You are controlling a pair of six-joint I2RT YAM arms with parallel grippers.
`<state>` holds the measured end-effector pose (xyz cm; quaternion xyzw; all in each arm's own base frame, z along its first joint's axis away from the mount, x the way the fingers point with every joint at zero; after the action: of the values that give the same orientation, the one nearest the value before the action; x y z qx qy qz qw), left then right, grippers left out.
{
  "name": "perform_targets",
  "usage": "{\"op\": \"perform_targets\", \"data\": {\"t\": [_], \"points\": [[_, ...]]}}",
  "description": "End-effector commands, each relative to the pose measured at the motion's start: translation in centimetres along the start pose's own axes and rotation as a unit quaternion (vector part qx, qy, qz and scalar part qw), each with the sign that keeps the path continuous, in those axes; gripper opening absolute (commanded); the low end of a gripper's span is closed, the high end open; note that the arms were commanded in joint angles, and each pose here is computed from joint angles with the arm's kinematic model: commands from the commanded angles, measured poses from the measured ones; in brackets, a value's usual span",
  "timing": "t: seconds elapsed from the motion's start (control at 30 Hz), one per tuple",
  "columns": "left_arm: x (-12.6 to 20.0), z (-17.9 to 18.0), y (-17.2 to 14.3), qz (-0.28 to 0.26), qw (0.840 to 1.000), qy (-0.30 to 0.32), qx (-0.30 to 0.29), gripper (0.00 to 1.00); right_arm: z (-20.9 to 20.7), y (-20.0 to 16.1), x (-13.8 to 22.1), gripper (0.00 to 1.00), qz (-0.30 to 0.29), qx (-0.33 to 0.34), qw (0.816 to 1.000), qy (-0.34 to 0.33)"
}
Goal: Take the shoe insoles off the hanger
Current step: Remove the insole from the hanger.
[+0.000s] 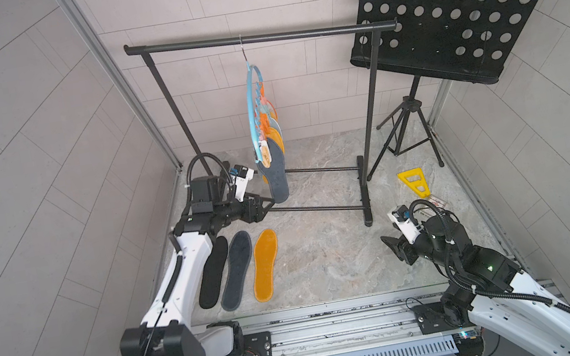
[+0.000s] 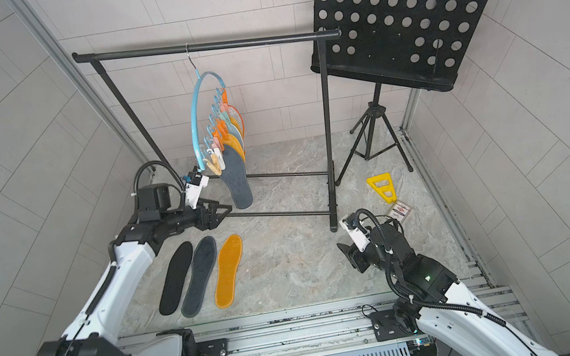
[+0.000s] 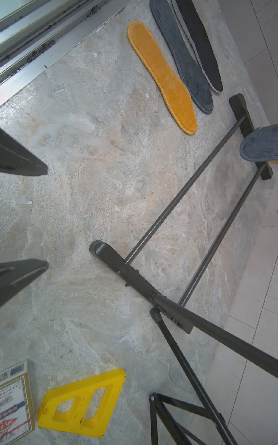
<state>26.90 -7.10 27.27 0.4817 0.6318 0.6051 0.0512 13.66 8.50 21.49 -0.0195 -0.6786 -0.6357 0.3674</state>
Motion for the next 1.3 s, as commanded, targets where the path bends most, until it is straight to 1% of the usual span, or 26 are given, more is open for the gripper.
{"op": "perform_targets", "data": {"t": [0.0, 0.07, 0.17, 0.23, 0.3, 0.37, 0.43, 0.57, 0.67, 0.7, 0.77, 0.93, 1.13, 1.2, 1.27], "points": [[1.1, 0.5, -2.3, 0.034, 0.993, 0.107, 0.047, 0.73, -0.1, 0.3, 0.3, 0.59, -0.001, 0.005, 1.000, -0.006], [1.3, 0.7, -4.0, 0.064, 0.982, 0.161, 0.076, 0.73, 0.0, 0.2, 0.3, 0.60, -0.001, 0.006, 1.000, -0.005], [1.9, 0.7, -6.3, 0.091, 0.966, 0.218, 0.105, 0.73, 0.0, 0.2, 0.2, 0.60, 0.000, 0.006, 1.000, -0.006], [2.2, 0.4, -7.6, 0.107, 0.960, 0.232, 0.115, 0.73, 0.0, 0.2, 0.2, 0.60, 0.001, 0.006, 1.000, -0.008], [2.3, -0.4, -8.5, 0.129, 0.955, 0.249, 0.100, 0.73, -0.1, 0.3, 0.2, 0.61, 0.000, 0.006, 1.000, -0.009], [2.6, -1.5, -8.1, 0.127, 0.957, 0.253, 0.067, 0.73, 0.0, 0.2, 0.1, 0.61, 0.004, 0.004, 1.000, -0.008], [2.8, -2.3, -7.9, 0.104, 0.961, 0.250, 0.055, 0.73, 0.0, 0.3, 0.0, 0.62, 0.007, 0.005, 1.000, -0.009], [2.4, -3.8, -8.1, 0.092, 0.965, 0.243, 0.018, 0.74, -0.1, 0.3, 0.0, 0.62, 0.008, 0.005, 1.000, -0.011], [2.7, -4.3, -8.3, 0.074, 0.963, 0.259, 0.011, 0.74, -0.1, 0.3, 0.0, 0.62, 0.009, 0.004, 1.000, -0.013], [3.0, -4.5, -8.2, 0.055, 0.964, 0.259, 0.010, 0.74, -0.1, 0.4, -0.1, 0.63, 0.010, 0.004, 1.000, -0.014], [2.8, -4.6, -8.5, 0.041, 0.965, 0.259, 0.007, 0.74, -0.1, 0.3, -0.2, 0.63, 0.014, 0.003, 1.000, -0.015], [2.5, -5.0, -8.5, 0.050, 0.964, 0.259, -0.003, 0.74, -0.2, 0.3, -0.3, 0.64, 0.024, 0.000, 1.000, -0.019], [2.2, -6.0, -8.6, 0.049, 0.969, 0.242, -0.022, 0.74, -0.4, 0.5, -1.1, 0.64, 0.046, -0.009, 0.999, -0.022], [2.3, -6.4, -8.7, 0.046, 0.969, 0.239, -0.030, 0.74, -0.6, 0.6, -1.5, 0.63, 0.057, -0.016, 0.998, -0.016], [2.4, -6.6, -8.7, 0.043, 0.969, 0.240, -0.035, 0.74, -0.5, 1.0, -2.1, 0.62, 0.047, -0.028, 0.998, -0.001]]}}
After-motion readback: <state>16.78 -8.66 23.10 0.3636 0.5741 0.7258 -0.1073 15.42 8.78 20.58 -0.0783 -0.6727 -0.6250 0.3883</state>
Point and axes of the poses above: each gripper's point midway between its finger pads, its own x axis back along the fingers, its own z axis along the line the jaws close on, y = z × x, the point moved 9 cm from there along x, back along the fingers, and after that the axes turned 7 degrees about -x, right-handed, at the moved point
